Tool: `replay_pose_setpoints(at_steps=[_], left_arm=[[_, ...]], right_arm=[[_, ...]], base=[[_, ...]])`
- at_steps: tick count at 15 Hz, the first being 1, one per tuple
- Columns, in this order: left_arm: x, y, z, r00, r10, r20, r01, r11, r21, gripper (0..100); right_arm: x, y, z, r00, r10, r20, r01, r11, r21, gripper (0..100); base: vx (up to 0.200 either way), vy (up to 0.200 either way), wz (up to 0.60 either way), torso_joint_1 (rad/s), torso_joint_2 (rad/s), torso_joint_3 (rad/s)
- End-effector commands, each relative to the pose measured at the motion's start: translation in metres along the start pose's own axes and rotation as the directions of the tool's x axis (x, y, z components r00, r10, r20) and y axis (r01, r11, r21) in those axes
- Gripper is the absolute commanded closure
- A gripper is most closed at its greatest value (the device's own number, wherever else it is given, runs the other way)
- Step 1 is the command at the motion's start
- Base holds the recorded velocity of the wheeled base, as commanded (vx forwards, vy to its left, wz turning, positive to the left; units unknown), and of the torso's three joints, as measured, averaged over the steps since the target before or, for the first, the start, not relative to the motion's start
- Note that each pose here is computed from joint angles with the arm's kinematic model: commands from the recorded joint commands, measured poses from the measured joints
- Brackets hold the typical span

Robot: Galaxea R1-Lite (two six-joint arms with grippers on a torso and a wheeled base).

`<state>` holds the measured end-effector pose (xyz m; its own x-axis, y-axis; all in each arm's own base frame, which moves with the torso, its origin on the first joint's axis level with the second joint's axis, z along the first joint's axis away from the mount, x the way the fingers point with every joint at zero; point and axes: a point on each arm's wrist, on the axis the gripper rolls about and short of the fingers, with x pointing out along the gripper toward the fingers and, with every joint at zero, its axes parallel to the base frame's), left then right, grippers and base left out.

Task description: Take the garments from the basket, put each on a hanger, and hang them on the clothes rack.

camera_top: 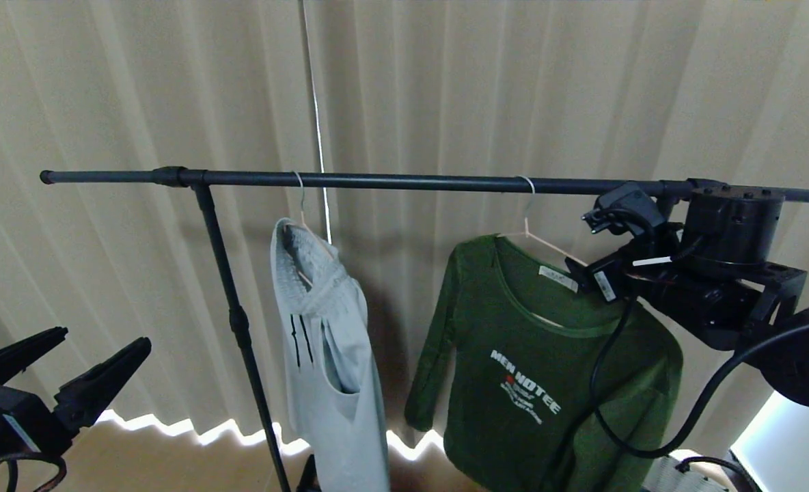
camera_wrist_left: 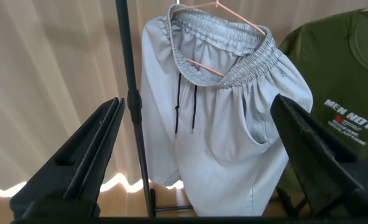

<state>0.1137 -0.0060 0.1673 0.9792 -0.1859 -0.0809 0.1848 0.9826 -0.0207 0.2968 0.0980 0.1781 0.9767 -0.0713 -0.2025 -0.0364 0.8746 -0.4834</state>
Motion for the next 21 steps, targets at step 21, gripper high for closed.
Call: replay_pose_setpoints(at_steps=[21], left_arm=[[-0.017, 0.001, -0.012, 0.999, 0.04, 0.005, -0.039, 0.999, -0.024, 0]], right_arm=[[-0.056, -0.003, -0.034, 0.861, 0.224, 0.457, -0.312, 0.942, 0.127, 0]], base=[[0.0, 0.0, 0.0, 0.0, 0.0, 0.0]])
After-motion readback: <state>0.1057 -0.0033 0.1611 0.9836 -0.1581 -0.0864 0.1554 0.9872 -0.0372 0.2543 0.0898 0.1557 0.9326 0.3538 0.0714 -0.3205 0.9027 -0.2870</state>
